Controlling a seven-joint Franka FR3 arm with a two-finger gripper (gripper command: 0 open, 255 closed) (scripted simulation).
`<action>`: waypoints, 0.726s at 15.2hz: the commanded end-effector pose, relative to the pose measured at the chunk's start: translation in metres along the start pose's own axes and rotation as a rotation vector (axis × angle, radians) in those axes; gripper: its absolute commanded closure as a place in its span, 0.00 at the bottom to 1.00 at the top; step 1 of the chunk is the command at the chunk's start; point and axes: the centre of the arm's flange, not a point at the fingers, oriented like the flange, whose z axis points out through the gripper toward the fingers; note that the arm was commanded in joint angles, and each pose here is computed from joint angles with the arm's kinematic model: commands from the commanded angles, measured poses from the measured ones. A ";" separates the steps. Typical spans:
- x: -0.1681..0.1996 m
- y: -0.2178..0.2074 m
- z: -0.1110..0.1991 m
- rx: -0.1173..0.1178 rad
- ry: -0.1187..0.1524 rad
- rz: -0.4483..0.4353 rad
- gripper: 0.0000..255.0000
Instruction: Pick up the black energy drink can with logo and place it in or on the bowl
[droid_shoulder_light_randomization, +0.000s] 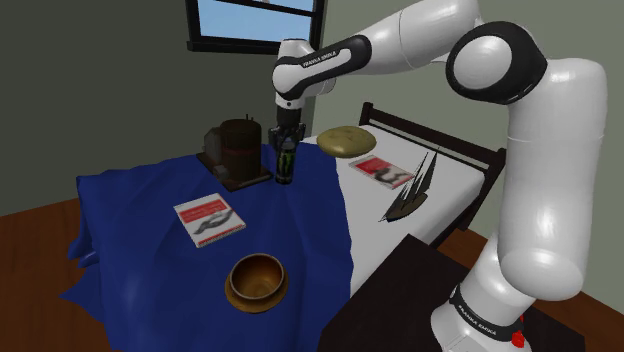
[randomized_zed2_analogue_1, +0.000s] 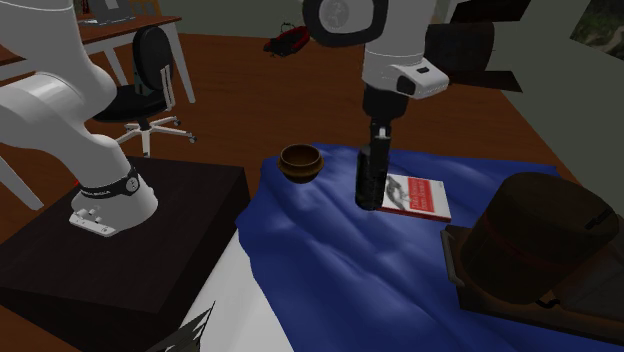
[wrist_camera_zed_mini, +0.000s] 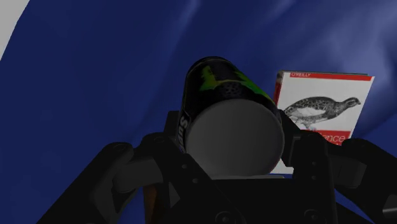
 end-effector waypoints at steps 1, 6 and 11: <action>-0.014 -0.020 -0.004 0.000 0.000 0.000 1.00; -0.056 -0.071 -0.012 0.000 0.000 0.000 1.00; -0.098 -0.121 -0.020 0.000 0.000 0.000 1.00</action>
